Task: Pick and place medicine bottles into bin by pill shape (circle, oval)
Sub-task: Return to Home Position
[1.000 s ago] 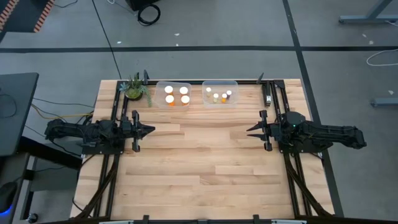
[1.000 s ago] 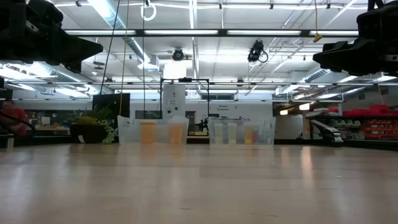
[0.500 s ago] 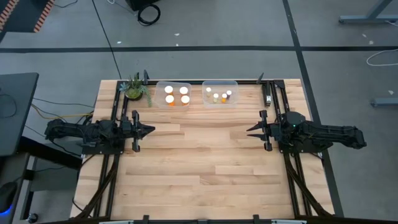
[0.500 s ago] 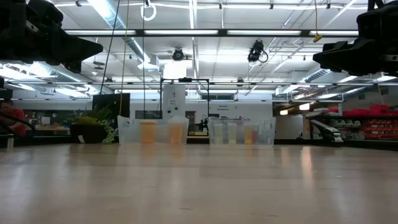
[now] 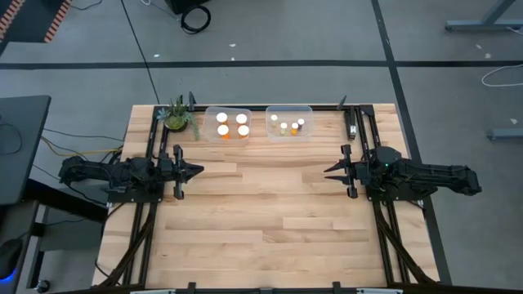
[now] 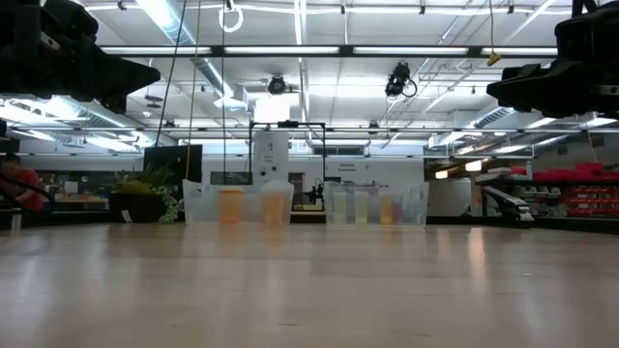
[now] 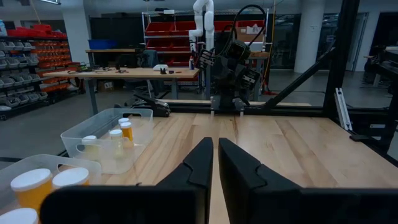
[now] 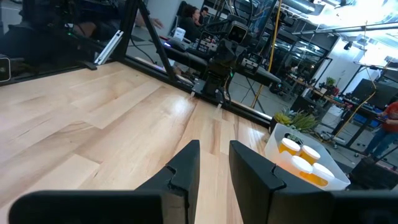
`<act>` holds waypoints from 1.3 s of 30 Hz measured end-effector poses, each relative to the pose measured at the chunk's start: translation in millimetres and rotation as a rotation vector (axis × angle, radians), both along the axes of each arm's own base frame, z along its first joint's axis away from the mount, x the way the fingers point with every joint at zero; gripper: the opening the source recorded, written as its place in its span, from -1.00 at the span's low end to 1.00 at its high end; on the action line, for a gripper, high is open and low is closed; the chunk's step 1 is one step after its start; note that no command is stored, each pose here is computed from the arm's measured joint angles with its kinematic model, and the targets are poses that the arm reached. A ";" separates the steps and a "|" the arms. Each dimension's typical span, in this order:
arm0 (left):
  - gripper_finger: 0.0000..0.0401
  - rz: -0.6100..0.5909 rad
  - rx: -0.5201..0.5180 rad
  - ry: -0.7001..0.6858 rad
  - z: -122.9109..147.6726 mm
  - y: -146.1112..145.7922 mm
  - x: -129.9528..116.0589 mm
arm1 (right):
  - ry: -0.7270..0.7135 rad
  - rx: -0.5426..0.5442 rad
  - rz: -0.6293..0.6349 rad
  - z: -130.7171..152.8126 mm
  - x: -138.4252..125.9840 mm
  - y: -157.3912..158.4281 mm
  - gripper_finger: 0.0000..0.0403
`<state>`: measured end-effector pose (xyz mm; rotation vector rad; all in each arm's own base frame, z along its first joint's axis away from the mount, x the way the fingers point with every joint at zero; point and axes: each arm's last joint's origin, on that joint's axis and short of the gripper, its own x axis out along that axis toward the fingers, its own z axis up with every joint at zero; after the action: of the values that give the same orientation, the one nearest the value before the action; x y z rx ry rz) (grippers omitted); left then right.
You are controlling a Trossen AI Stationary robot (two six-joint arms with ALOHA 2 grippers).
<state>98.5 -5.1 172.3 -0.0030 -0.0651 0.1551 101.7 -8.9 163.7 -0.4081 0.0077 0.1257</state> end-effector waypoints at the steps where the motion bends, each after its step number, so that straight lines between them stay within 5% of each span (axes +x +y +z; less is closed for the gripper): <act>1: -0.82 0.000 0.000 -0.001 0.1 0.0 0.0 | 0.000 0.000 0.000 0.0 0.0 0.0 -0.54; 39: -0.82 0.000 0.000 0.000 0.0 0.0 0.0 | 0.000 0.000 0.000 0.0 0.0 0.0 -0.54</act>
<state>98.5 -5.1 172.3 -0.0031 -0.0650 0.1556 101.7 -8.9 163.7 -0.4081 0.0077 0.1257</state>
